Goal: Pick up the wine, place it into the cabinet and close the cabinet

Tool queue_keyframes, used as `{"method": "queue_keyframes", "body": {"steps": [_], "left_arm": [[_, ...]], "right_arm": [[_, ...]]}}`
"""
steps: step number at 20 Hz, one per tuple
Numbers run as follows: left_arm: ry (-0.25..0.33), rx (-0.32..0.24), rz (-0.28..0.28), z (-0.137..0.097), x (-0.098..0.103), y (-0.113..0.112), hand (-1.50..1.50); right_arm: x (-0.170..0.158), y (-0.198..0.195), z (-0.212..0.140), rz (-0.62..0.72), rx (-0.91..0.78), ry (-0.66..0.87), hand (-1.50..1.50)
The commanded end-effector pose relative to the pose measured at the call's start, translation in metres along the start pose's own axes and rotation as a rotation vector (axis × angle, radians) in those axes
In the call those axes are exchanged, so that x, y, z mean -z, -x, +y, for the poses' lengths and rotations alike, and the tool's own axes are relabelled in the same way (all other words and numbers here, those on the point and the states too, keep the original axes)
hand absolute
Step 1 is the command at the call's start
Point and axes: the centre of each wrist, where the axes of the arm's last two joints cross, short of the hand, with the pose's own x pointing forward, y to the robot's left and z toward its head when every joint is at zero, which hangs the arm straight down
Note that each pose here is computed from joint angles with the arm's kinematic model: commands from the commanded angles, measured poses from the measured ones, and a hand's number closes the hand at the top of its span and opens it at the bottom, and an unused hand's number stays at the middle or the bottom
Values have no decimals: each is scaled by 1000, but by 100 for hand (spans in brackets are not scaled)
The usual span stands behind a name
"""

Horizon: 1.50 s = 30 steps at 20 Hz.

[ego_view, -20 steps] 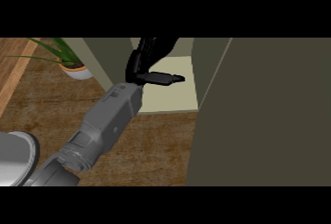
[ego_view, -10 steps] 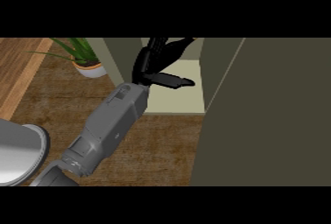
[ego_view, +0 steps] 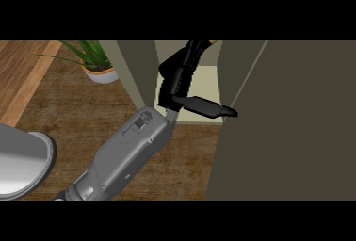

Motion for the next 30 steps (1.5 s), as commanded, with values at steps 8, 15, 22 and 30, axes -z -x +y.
{"method": "queue_keyframes", "body": {"steps": [8, 15, 22, 30], "left_arm": [[-115, -109, -25, -56, -81, -33, -150], [-167, -184, -22, -57, -132, -34, 150], [-47, -198, 13, -38, -197, -64, 150], [-11, -204, -10, 14, -243, -93, 150]], "right_arm": [[-12, -10, 17, -39, 4, -23, -150], [-19, -9, 21, -26, 6, -24, -150], [-13, -11, 14, -11, -17, -27, -150], [-11, -10, 33, -31, -78, -282, 150]]}}
